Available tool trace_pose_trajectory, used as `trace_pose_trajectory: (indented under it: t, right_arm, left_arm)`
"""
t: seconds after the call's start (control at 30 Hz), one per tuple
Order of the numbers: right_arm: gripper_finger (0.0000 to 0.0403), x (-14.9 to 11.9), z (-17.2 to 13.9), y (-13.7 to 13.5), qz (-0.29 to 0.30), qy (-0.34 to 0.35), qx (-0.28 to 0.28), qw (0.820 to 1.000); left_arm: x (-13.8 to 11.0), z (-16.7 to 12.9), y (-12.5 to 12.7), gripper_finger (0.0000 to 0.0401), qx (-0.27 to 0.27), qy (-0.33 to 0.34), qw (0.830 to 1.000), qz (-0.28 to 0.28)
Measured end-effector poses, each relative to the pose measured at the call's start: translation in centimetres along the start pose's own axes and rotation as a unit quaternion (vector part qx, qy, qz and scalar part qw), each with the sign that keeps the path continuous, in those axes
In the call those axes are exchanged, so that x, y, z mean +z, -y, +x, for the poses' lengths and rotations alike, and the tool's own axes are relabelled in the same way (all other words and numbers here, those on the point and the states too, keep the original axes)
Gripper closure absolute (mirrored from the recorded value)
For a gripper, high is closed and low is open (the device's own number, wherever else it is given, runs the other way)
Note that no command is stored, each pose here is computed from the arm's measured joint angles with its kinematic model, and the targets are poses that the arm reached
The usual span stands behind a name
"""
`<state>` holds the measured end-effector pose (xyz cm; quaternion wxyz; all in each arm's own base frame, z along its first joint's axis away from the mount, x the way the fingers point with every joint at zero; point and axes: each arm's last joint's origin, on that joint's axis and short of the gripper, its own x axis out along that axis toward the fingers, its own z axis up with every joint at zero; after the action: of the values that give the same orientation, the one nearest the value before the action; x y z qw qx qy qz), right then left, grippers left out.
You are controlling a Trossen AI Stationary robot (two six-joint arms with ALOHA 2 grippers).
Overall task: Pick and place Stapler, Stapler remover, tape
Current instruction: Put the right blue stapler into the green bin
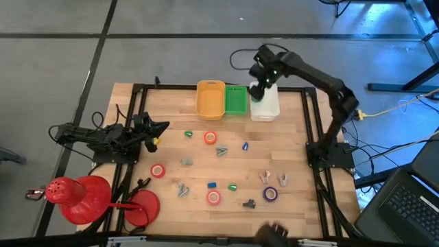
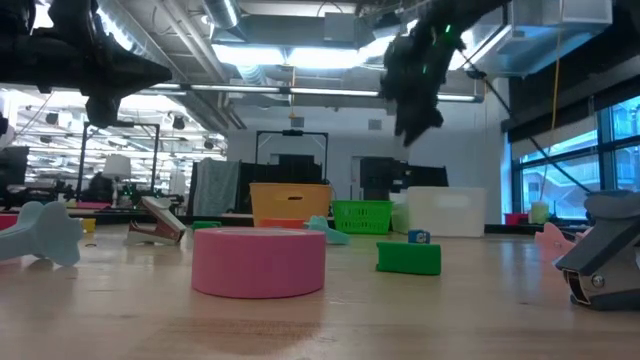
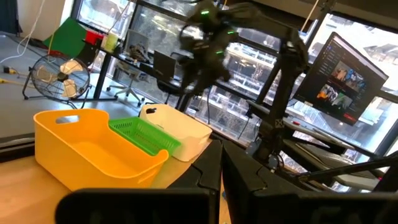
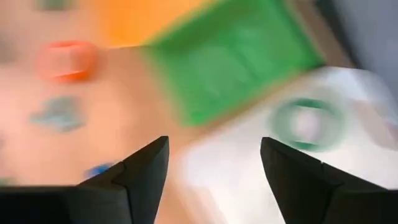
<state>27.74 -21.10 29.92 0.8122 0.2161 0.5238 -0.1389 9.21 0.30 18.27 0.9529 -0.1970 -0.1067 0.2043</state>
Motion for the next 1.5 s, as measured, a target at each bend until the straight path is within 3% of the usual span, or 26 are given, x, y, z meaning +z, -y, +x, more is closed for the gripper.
trace_pose_trajectory:
  t: [0.13, 0.4, 0.5, 0.67, 0.8, 1.1, 1.2, 1.3, 1.5]
  right_arm:
    - [0.0153, -2.2, -1.1, -6.0, -0.049, 0.025, 0.085, 0.995]
    - [0.0162, -7.9, -0.9, -15.1, -0.132, 0.059, 0.125, 0.981]
    - [0.0165, -9.5, 0.6, -17.0, -0.165, 0.06, 0.099, 0.979]
    - [0.0167, -12.0, 4.7, -17.6, -0.298, 0.02, -0.005, 0.954]
    - [0.0167, -12.8, 7.0, -17.1, -0.4, -0.014, -0.041, 0.915]
    - [0.0167, -12.6, 9.8, -17.2, -0.639, -0.051, -0.03, 0.767]
    - [0.0167, -12.4, 11.2, -17.2, -0.678, -0.062, -0.025, 0.732]
    - [0.0167, -12.2, 12.8, -16.8, -0.696, -0.077, -0.022, 0.713]
    - [0.0167, -12.0, 16.0, -16.0, -0.708, -0.106, -0.034, 0.697]
  left_arm:
    - [0.0, 0.0, 0.0, 0.0397, 0.003, 0.001, 1.0, 0.01]
    - [0.0, 0.0, 0.0, 0.0397, 0.003, -0.001, 1.0, 0.014]
    - [-0.2, 0.0, -0.1, 0.0397, 0.006, -0.009, 1.0, 0.021]
    - [-0.3, 0.0, -0.1, 0.0397, 0.008, -0.014, 1.0, 0.022]
    - [-0.3, 0.0, -0.1, 0.0397, 0.004, -0.015, 1.0, 0.007]
    - [-0.3, 0.0, -0.1, 0.0397, 0.004, -0.015, 1.0, 0.009]
    - [-0.3, 0.0, -0.1, 0.0397, 0.004, -0.015, 1.0, 0.01]
    - [-0.3, 0.0, -0.1, 0.0397, 0.004, -0.015, 1.0, 0.01]
    - [-0.3, 0.0, -0.1, 0.0397, 0.004, -0.015, 1.0, 0.01]
